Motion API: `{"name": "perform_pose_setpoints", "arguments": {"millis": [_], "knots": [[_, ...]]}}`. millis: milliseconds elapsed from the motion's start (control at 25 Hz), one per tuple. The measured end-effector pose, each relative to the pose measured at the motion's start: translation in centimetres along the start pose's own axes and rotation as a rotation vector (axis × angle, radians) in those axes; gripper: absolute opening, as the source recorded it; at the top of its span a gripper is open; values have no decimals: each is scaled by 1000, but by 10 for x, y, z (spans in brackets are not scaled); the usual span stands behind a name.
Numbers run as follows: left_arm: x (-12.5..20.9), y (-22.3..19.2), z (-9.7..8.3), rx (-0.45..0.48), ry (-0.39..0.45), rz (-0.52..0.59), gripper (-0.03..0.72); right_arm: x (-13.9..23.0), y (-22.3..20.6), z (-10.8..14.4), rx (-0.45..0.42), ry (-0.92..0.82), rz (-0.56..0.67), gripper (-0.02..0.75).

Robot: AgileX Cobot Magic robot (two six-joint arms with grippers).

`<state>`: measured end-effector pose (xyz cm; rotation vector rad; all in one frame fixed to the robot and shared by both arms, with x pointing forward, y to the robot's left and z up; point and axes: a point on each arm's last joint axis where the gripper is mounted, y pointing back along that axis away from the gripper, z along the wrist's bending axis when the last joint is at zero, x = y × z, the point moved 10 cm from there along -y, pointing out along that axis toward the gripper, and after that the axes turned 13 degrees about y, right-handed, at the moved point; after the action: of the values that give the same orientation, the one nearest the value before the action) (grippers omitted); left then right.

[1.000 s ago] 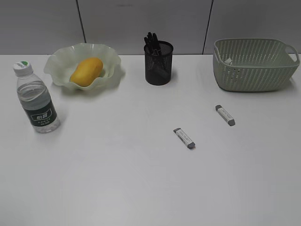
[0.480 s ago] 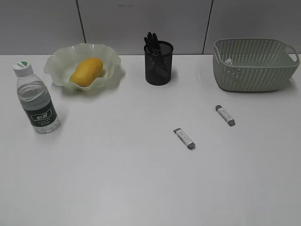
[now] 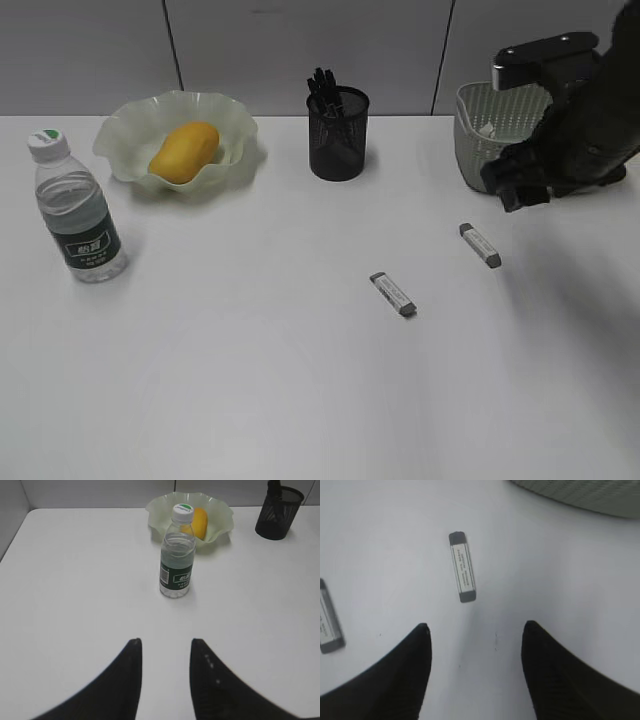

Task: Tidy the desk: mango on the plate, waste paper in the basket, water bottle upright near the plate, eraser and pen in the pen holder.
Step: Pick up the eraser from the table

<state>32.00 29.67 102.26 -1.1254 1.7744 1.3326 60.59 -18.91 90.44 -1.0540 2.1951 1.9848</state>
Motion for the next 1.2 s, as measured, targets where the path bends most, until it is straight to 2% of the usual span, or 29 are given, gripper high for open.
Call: {"name": "perform_pose_setpoints", "arguments": {"millis": [80,160,600,680,760,840,920,1000,1040,1120,1200], "knots": [[0,0,0,-3,1,-1,241,-8,-28,-5,-68,-15,30,465],[0,0,0,-3,1,-1,240,-13,-49,-10,-98,11,48,467],[0,0,0,-4,2,-1,237,-6,-129,3,-189,147,238,451],[0,0,0,-4,2,-1,237,-2,-137,5,-197,153,261,414],[0,0,0,-4,2,-1,237,-1,-141,6,-203,152,267,334],[0,0,0,-4,2,-1,237,-2,-141,7,-206,149,267,172],[0,0,0,-4,2,-1,237,-4,-141,7,-204,144,254,167],[0,0,0,-4,2,-1,237,-21,-137,7,-199,114,175,167],[0,0,0,-4,1,-1,237,-41,-128,5,-182,94,86,167],[0,0,0,-4,1,-1,237,-99,-95,2,-130,59,-171,167],[0,0,0,-4,1,-1,237,-164,-44,-1,-58,31,-486,167]]}}
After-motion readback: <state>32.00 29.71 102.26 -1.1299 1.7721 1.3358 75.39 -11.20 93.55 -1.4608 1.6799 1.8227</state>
